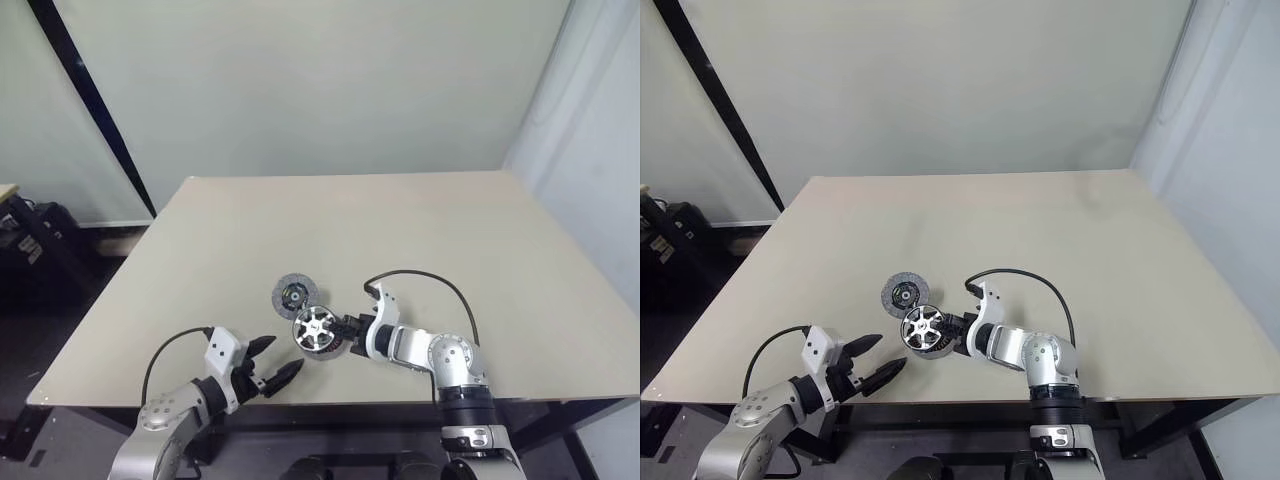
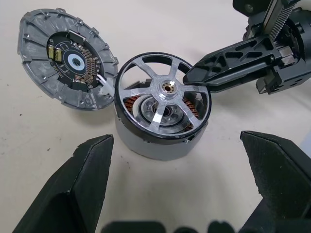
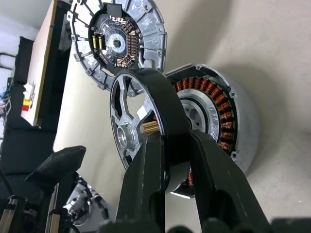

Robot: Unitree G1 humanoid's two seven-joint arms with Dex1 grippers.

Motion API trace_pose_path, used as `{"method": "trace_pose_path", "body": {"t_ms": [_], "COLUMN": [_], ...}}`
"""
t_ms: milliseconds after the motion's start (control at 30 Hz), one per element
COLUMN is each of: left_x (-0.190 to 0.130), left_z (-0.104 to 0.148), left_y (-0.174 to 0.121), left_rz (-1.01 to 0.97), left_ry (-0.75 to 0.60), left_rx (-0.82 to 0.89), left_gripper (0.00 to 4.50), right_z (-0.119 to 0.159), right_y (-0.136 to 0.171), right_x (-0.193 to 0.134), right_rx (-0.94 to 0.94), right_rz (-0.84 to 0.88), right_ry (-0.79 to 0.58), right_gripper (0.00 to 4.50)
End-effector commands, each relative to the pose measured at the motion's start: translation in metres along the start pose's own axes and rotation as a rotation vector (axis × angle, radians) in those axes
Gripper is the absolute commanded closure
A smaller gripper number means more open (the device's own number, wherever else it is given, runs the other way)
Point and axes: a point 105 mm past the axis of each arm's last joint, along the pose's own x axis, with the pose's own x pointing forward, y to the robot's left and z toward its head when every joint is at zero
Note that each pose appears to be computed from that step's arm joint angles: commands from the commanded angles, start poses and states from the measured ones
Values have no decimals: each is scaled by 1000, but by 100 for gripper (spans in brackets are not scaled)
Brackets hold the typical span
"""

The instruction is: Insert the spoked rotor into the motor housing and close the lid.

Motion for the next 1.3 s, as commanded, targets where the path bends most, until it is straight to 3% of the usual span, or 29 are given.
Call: {"method": "trace_pose_path", "body": {"t_ms": [33,333,633,900,1067,1300], "left_x": [2,4,3,2,-1,0], "left_z": [9,8,8,8,9,8], "left_y": [-3,-2,-1,1,2,2], "left_rz": [-16,-23,-21,-14,-8,-8], "left_ry": [-27,-25,-23,-19,-17,-17], "left_rx": [35,36,38,39,40,37], "left_gripper": [0,0,0,0,0,0], "right_z": [-2,17,37,14,6,7], "right_y": [11,17,31,63,61,40], "right_x": [1,-15,-34,-26,-20,3], "right_rx": [-12,-83,-474,-728,-915,-912], "right_rz": [32,54,61,224,210,115], "right_ry": [-20,-79,-148,-158,-154,-194], "right_gripper": [309,2,2,2,167,416]}}
